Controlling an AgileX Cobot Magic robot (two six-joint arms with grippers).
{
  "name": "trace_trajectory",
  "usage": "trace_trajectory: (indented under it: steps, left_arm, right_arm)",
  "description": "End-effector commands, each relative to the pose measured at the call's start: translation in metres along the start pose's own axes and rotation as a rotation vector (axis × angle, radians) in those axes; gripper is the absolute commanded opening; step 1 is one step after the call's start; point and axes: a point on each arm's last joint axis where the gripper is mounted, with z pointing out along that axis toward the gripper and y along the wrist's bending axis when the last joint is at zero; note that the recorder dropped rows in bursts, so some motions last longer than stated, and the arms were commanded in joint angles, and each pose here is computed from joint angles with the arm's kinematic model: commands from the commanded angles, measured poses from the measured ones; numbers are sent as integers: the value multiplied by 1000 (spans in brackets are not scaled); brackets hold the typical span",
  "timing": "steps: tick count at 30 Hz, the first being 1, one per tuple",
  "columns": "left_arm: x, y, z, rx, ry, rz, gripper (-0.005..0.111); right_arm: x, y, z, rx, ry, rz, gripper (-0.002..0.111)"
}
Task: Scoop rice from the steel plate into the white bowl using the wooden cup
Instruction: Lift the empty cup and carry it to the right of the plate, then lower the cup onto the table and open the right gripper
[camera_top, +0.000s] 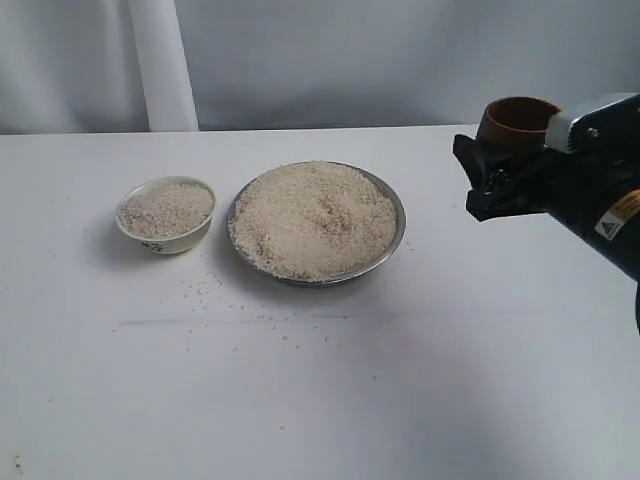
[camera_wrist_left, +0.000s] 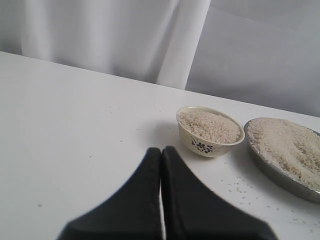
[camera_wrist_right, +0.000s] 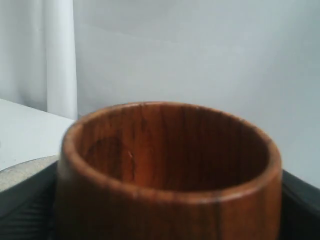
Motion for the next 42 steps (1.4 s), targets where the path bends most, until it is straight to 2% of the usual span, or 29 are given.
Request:
trace_trajectory:
  steps: [1, 7, 14, 20, 28, 33, 42]
  left_arm:
    - [-1, -1, 0, 9, -6, -6, 0]
    - [-1, -1, 0, 9, -6, -6, 0]
    - [-1, -1, 0, 9, -6, -6, 0]
    - [-1, -1, 0, 9, -6, -6, 0]
    - [-1, -1, 0, 9, -6, -6, 0]
    - [-1, -1, 0, 9, -6, -6, 0]
    - [-1, -1, 0, 9, -6, -6, 0]
  right_arm:
    - [16, -8, 0, 6, 19, 26, 0]
    - [46, -9, 9, -15, -1, -17, 0]
    - [87, -6, 40, -133, 73, -28, 0]
    - [107, -6, 47, -138, 124, -22, 0]
    - [117, -6, 46, -139, 191, -57, 0]
    - [123, -14, 45, -53, 243, -28, 0]
    - [132, -11, 45, -66, 217, -22, 0]
